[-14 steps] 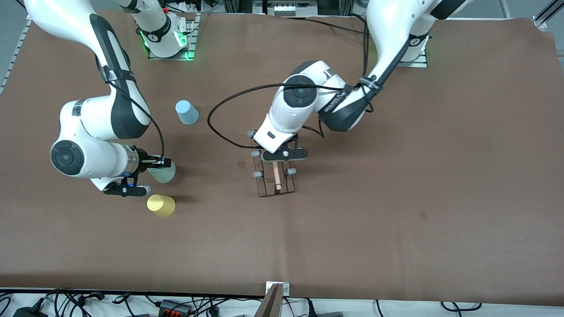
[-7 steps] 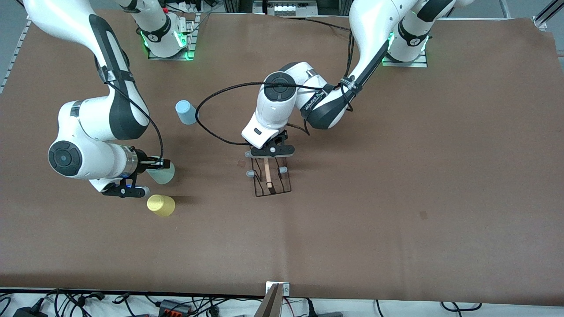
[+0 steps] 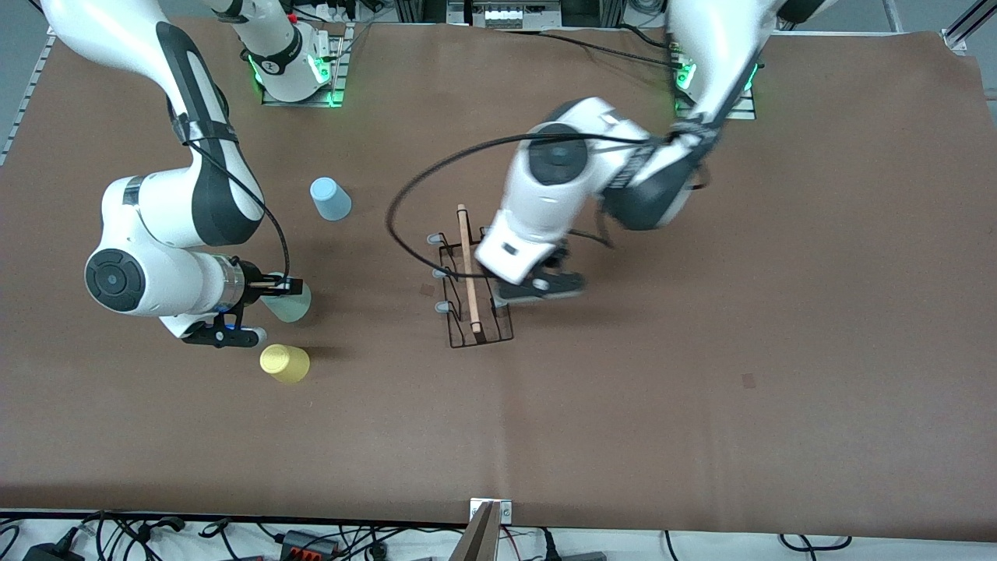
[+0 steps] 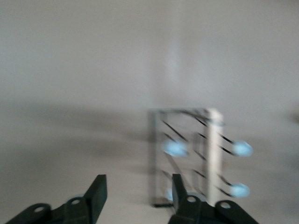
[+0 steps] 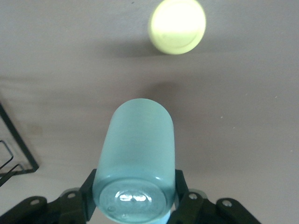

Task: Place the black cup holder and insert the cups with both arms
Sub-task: 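Release the rack and raise the left gripper while the right gripper carries the teal cup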

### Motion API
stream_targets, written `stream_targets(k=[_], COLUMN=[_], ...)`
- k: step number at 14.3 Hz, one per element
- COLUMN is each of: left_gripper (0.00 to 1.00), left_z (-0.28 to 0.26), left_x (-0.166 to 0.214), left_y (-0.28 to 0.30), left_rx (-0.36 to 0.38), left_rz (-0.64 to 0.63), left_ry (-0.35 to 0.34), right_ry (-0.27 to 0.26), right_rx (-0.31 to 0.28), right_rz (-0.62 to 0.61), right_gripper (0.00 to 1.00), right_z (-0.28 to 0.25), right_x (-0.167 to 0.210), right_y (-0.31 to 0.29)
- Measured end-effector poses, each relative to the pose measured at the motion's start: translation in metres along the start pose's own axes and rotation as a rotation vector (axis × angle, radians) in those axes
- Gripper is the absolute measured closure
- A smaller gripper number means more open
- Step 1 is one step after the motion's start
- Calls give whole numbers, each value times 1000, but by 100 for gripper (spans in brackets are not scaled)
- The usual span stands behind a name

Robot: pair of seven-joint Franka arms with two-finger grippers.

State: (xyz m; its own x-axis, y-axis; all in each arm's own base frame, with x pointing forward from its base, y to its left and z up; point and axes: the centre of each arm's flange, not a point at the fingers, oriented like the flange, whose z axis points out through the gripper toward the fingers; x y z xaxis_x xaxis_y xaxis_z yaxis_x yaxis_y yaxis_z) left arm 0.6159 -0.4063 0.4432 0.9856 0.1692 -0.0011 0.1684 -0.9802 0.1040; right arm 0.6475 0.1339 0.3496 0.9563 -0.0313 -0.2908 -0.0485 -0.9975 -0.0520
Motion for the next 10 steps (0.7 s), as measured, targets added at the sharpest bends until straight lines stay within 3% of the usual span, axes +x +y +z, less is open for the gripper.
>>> stream_targets(k=[3,5,7,10], left_gripper=[22,19,4,0], left_z=[-43,-45,-44,-60], left_x=[52,70,80,94], left_y=[-96,-134,-162,-216], left_rx=[47,65,83,117], left_rz=[0,18,60,86], left_ry=[-24,-47,-82,-112], right_ry=[-43,-55,-77,-101], right_rx=[18,82,135,124], right_rz=[-72,-110,-114,-91], right_gripper=[34,34,34,34], right_z=[-16,-24,-24,-14], right_x=[-20,-35,-49,-76], right_y=[-53,-94,-126,-181])
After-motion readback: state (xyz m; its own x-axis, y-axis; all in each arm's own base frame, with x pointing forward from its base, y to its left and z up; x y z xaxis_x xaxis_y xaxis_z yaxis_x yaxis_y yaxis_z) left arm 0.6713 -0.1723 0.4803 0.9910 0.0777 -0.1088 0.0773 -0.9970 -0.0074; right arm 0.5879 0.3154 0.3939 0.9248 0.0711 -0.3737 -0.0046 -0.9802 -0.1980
